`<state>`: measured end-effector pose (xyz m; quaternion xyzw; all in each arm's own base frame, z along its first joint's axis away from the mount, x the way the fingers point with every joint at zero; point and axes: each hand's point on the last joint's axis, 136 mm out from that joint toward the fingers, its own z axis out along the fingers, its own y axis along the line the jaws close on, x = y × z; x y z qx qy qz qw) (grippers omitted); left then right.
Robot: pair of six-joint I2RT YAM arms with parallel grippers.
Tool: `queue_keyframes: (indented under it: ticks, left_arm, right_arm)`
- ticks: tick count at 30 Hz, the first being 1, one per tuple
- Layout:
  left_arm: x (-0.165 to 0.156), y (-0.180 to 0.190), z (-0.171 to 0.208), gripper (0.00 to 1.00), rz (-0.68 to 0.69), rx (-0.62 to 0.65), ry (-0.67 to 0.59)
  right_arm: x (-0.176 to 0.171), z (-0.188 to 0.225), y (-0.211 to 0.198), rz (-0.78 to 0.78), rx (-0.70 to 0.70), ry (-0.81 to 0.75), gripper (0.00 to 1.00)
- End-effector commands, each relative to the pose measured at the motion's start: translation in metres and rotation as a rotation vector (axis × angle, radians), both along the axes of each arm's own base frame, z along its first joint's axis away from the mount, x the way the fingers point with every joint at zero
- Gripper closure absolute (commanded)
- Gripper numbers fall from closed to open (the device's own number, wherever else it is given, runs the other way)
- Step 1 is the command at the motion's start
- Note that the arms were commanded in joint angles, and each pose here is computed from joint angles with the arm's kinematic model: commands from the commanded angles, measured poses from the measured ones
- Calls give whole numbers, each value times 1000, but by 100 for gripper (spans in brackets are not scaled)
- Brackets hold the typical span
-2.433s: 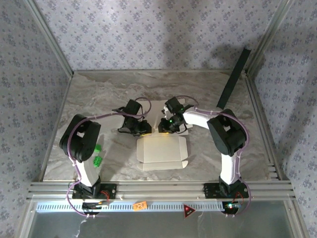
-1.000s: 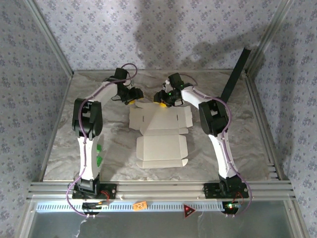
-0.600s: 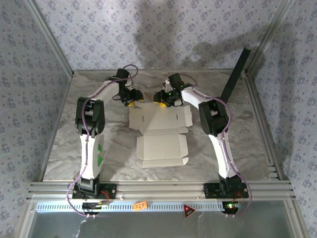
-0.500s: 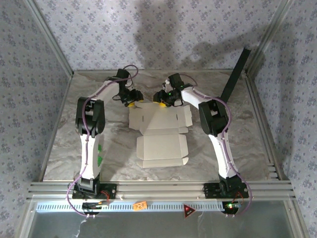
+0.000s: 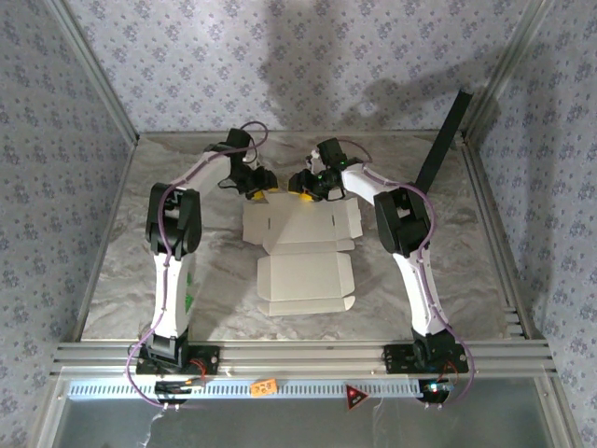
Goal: Fold the paper box
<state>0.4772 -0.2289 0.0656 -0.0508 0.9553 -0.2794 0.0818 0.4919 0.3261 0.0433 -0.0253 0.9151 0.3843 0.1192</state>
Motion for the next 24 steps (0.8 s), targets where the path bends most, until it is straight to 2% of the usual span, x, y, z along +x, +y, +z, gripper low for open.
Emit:
queue_keyframes:
  ticks: [1, 9, 17, 24]
  left_arm:
    - [4, -19, 21, 56, -27, -60, -41]
    - [6, -36, -5, 57, -26, -95, -4]
    - [-2, -34, -40, 60, -17, -77, 53]
    - [-4, -28, -54, 62, 0, -47, 66]
  right_arm:
    - [-22, -36, -8, -7, -77, 101, 49]
    - [-24, -37, -9, -6, -80, 108, 49]
    - [-26, -41, -12, -14, -80, 114, 49]
    - [-26, -38, -13, -15, -80, 110, 50]
